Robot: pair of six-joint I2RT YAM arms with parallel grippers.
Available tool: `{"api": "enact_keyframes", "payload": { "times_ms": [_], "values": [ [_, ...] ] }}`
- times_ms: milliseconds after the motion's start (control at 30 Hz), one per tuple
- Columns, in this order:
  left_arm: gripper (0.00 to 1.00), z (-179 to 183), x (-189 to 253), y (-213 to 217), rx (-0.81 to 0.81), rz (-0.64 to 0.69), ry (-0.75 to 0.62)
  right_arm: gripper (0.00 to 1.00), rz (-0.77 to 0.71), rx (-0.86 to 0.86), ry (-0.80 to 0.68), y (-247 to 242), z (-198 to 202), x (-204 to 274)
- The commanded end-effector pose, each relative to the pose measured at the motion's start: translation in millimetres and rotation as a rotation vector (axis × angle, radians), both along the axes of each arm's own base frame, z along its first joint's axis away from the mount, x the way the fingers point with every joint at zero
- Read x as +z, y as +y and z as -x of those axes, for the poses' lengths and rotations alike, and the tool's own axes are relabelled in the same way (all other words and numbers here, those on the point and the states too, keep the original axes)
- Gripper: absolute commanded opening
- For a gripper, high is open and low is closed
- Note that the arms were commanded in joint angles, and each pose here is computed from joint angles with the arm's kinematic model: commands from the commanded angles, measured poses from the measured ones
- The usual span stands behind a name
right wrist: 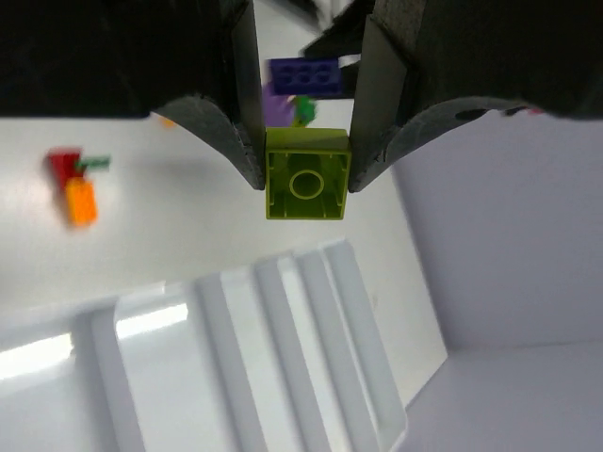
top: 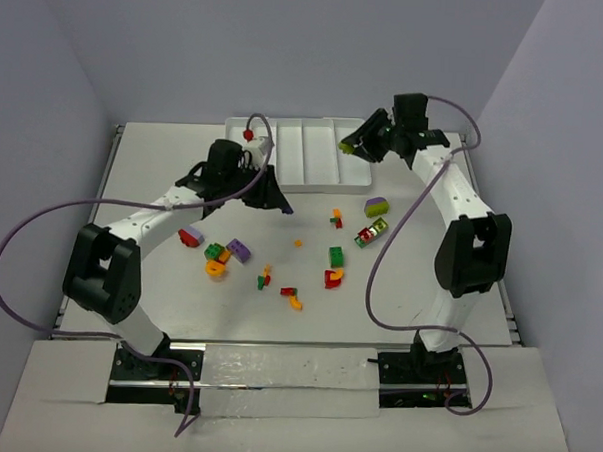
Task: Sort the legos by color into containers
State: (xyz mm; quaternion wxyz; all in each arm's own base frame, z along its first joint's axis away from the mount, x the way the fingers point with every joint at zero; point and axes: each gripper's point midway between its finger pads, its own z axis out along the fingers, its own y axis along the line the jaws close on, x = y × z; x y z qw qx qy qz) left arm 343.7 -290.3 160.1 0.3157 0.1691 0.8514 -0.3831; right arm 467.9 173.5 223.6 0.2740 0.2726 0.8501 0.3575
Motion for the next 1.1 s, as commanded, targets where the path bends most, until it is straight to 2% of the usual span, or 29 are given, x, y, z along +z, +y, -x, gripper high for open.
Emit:
{"api": "enact_keyframes", "payload": {
  "times_ms": [0,67,100,167,267,400,500,633,800,900,1000,1033,1067],
  "values": [
    [0.00,-73,48,67,0.220,-0.185,-0.253,0.00,0.283,0.077,-0.183,-19,-47,7],
    [0.00,-109,58,98,0.319,-0.298,-0.298,0.00,0.395,0.100,-0.253,-27,-68,13],
    [0.00,-119,75,105,0.351,-0.326,-0.353,0.00,0.413,0.095,-0.235,-30,-72,2],
    [0.00,-147,70,133,0.420,-0.414,-0.365,0.00,0.528,0.103,-0.285,-36,-95,-3],
    [0.00,-180,73,154,0.488,-0.414,-0.396,0.00,0.639,0.101,-0.356,-42,-116,-5],
    [0.00,-211,79,161,0.539,-0.373,-0.481,0.00,0.704,0.118,-0.432,-41,-136,-16],
    [0.00,-227,69,161,0.546,-0.364,-0.478,0.00,0.756,0.117,-0.484,-43,-152,-26],
    [0.00,-240,61,159,0.554,-0.338,-0.469,0.00,0.787,0.118,-0.514,-42,-174,-40],
    [0.00,-243,55,158,0.551,-0.318,-0.472,0.06,0.810,0.135,-0.510,-39,-194,-72],
    [0.00,-243,52,160,0.547,-0.309,-0.469,0.12,0.809,0.130,-0.524,-36,-206,-78],
    [0.00,-242,49,163,0.547,-0.303,-0.455,0.26,0.815,0.079,-0.568,-39,-218,-76],
    [0.00,-243,46,164,0.548,-0.302,-0.448,0.36,0.818,0.067,-0.576,-40,-219,-75],
    [0.00,-243,46,166,0.550,-0.299,-0.443,0.40,0.820,0.055,-0.584,-41,-221,-75]
  ]
}}
